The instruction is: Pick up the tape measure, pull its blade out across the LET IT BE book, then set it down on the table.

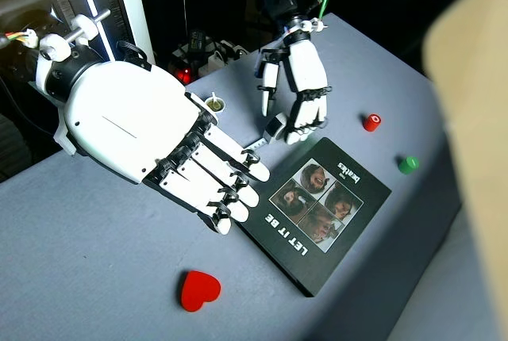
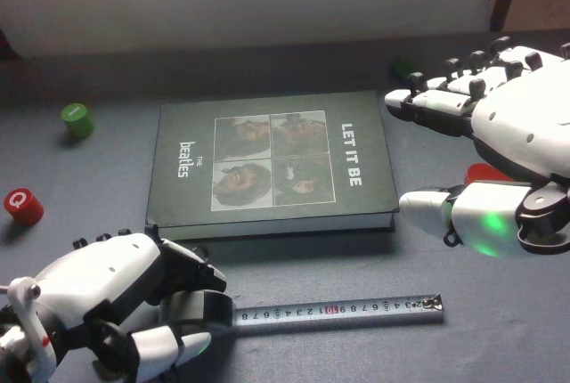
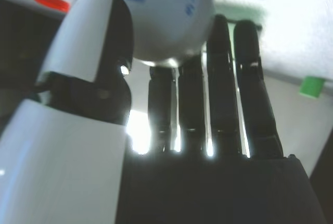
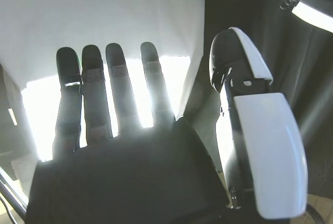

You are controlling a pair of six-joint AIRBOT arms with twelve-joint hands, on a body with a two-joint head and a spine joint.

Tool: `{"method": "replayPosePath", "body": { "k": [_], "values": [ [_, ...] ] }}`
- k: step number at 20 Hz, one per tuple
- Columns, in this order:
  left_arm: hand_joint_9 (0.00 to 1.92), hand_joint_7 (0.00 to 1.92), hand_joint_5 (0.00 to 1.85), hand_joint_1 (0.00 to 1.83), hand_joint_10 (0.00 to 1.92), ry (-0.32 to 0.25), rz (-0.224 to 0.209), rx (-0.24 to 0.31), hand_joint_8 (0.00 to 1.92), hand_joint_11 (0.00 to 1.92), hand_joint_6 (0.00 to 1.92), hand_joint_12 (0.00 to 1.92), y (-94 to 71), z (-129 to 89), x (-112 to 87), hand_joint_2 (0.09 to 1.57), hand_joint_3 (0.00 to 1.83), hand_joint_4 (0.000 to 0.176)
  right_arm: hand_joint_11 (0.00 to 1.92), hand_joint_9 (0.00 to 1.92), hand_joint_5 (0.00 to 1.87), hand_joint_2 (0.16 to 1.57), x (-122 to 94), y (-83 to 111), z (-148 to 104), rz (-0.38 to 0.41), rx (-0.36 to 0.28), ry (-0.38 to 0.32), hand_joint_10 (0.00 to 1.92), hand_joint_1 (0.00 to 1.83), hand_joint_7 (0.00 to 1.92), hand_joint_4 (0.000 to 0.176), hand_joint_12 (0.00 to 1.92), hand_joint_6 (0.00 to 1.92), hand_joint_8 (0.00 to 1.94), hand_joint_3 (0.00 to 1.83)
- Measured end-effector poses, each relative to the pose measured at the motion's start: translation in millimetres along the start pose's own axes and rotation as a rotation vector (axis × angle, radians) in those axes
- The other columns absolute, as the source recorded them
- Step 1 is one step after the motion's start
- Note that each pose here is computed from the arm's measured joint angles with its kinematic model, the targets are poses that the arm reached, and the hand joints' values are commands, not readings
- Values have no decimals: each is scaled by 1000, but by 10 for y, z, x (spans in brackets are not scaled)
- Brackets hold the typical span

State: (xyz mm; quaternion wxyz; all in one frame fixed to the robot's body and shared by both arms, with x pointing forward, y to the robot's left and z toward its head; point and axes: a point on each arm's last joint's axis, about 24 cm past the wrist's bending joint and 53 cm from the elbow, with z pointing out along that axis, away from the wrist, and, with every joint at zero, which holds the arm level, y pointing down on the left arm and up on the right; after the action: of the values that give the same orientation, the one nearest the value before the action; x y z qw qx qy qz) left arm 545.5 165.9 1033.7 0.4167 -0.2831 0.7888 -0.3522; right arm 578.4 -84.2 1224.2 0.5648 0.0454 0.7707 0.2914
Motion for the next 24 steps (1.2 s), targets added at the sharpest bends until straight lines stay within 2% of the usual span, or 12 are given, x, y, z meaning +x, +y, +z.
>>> {"method": "replayPosePath", "body": {
  "k": [1,2,3,10,13,14,16,18,19,21,24],
  "values": [
    [858,870,841,1354,1329,4,4,-2,1148,855,890,1120,13,-12,17,1157,4,0,0,211,142,1240,0,-1,0,0,0,0,6,163,177,108,769,1,7,0],
    [841,803,910,1360,1413,5,2,-4,1253,921,866,1203,22,-11,33,1164,0,0,0,203,144,1241,0,1,0,0,0,0,2,163,177,108,766,2,6,1],
    [840,778,953,1362,1416,10,1,-12,1272,895,839,1203,55,-18,58,1160,0,0,0,197,164,1242,1,2,0,0,-1,0,0,163,188,108,739,4,4,1],
    [879,840,949,1368,1385,11,5,-11,1182,903,819,1191,61,-20,69,1145,0,0,0,201,151,1245,-8,32,0,-13,-13,-3,1,165,183,109,731,0,0,0],
    [882,842,948,1368,1381,25,-1,20,1175,900,827,1190,-79,19,36,1144,0,0,0,203,152,1245,-79,119,-4,-43,-50,-34,1,171,192,103,749,1,2,0],
    [889,853,949,1369,1368,20,3,43,1159,901,825,1176,-176,40,-33,1140,0,0,0,217,158,1245,-116,168,-8,-66,-68,-50,6,202,201,97,753,3,5,0],
    [887,860,951,1370,1367,-11,7,76,1151,894,826,1168,-358,86,-276,1139,0,0,0,297,224,1197,-179,270,-12,-69,-91,-64,17,401,282,68,819,11,12,0],
    [887,860,951,1370,1367,-37,3,100,1151,898,826,1169,-521,122,-504,1139,0,0,0,347,299,1161,-211,375,3,-116,-107,-84,17,631,368,19,834,17,11,0],
    [885,860,952,1370,1369,-49,1,115,1152,900,824,1172,-603,135,-603,1139,0,0,0,368,350,1143,-202,428,16,-144,-110,-87,18,718,397,0,869,23,13,0],
    [884,860,952,1370,1370,-63,-2,150,1153,899,824,1176,-811,170,-820,1139,0,0,24,424,435,1124,-156,556,77,-195,-101,-73,21,809,471,0,966,20,12,0],
    [887,858,951,1370,1368,-64,24,170,1153,898,828,1180,-972,207,-1080,1140,0,0,82,485,497,1124,-250,562,293,-106,-53,-36,25,868,523,0,981,14,11,0]
  ]
}}
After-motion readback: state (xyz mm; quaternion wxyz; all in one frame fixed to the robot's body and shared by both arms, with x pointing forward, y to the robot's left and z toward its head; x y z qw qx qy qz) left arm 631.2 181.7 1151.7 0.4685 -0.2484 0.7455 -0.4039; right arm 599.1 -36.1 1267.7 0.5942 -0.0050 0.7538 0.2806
